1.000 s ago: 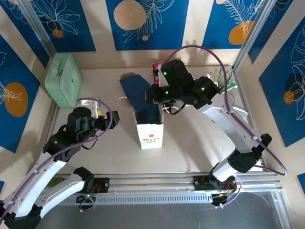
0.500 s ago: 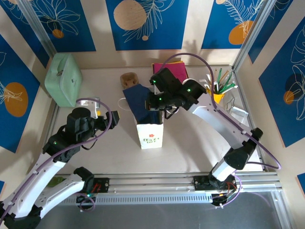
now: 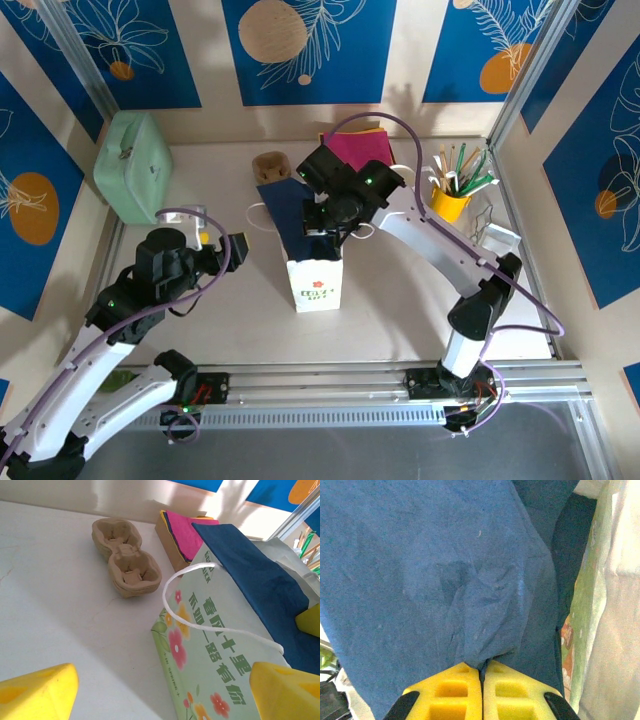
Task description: Pack the takeout coffee
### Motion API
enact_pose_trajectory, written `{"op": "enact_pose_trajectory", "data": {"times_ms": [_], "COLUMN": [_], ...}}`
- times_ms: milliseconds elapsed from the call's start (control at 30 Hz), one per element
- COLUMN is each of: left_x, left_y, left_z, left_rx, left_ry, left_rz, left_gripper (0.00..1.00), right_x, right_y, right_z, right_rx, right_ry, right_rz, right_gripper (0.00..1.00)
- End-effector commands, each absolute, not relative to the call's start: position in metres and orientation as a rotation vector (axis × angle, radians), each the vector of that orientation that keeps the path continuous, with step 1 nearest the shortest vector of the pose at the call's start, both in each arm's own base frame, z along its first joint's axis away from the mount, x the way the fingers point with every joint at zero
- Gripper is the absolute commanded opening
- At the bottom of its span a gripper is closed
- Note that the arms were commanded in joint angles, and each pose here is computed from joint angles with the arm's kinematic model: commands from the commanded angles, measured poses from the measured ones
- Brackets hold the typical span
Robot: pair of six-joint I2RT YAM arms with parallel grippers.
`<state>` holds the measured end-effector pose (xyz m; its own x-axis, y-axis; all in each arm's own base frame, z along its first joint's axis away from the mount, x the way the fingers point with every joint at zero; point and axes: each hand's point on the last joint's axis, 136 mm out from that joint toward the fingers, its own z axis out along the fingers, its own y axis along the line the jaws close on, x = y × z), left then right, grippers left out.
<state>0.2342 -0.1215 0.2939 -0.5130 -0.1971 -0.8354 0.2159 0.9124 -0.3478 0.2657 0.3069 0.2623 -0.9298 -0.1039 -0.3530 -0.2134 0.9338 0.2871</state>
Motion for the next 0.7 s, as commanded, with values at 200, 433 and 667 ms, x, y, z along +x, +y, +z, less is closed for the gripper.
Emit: {"op": "enact_pose_trajectory", "data": {"times_ms": [200, 433, 667], "left_x": [0.233, 0.233, 0.233], "left_y": [-0.115, -0.113, -0.113], "left_z": [0.287, 0.283, 0.281], "left_rx": [0.001, -0.003, -0.006], "left_ry": [2.055, 2.061, 2.063], "left_rz": [-0.48, -0.47, -0.462], "left_gripper": [0.88, 0.89, 0.89], "right_x": [0.261, 0.263, 0.262], "right_y": [0.3, 0.301, 0.299], "right_z": [0.238, 0.224, 0.213], "right_rx": [-0.227, -0.225, -0.206], "right_ry": [2.853, 2.887, 2.905], "right_rz": [0.302, 0.256, 0.206], "right_gripper": [0.0, 0.0, 0.0]}}
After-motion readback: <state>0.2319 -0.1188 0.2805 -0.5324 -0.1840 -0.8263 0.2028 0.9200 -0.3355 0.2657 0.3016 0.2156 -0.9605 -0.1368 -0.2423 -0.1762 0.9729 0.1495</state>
